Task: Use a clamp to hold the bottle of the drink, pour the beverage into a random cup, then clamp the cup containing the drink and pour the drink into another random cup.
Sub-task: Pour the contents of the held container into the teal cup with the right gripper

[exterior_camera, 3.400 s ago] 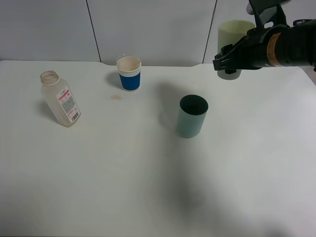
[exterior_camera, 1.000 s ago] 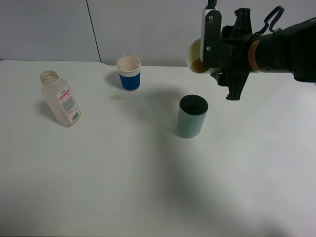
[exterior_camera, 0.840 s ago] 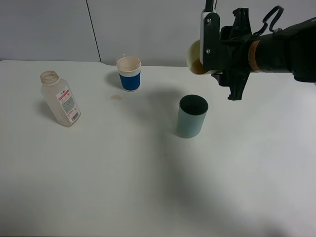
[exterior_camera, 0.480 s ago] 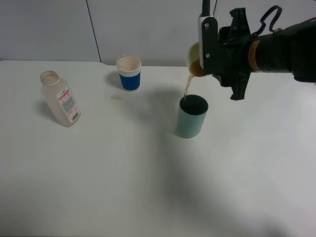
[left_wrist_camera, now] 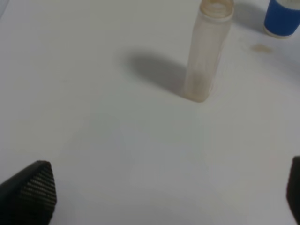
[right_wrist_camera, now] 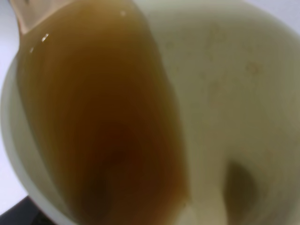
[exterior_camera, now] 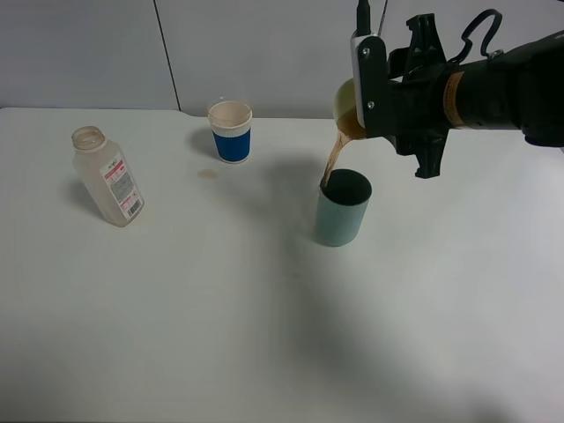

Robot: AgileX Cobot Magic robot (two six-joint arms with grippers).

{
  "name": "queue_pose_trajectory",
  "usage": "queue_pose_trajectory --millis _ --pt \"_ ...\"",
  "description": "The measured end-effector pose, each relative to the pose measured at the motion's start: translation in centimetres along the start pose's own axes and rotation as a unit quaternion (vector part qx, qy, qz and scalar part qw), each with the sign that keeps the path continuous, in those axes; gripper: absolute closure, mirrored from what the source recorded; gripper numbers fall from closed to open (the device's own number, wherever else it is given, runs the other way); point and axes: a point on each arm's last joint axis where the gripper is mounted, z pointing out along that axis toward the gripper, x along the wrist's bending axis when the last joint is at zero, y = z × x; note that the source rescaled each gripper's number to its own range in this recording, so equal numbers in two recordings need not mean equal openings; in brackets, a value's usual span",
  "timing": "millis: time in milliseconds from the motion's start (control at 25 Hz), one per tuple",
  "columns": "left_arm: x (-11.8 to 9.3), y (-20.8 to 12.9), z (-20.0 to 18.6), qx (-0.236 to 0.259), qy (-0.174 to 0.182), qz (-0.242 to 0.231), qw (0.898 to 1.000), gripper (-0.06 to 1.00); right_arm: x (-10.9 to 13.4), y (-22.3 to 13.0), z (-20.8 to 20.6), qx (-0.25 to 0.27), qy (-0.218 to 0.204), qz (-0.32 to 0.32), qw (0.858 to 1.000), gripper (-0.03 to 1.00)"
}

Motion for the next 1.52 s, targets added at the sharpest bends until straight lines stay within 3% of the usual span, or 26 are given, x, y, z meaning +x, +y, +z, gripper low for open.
queue_pose_trajectory --millis 720,1520 --pt "0.0 0.0 0.0 0.0 0.0 0.0 1.0 -0.06 -0.1 -0.39 -0.01 0.021 -0.005 -0.003 1.0 0.93" --pt "0.0 0.0 0.0 0.0 0.0 0.0 1.0 -0.06 -0.1 -0.41 -0.01 0.023 -0.004 -0.075 0.997 0.93"
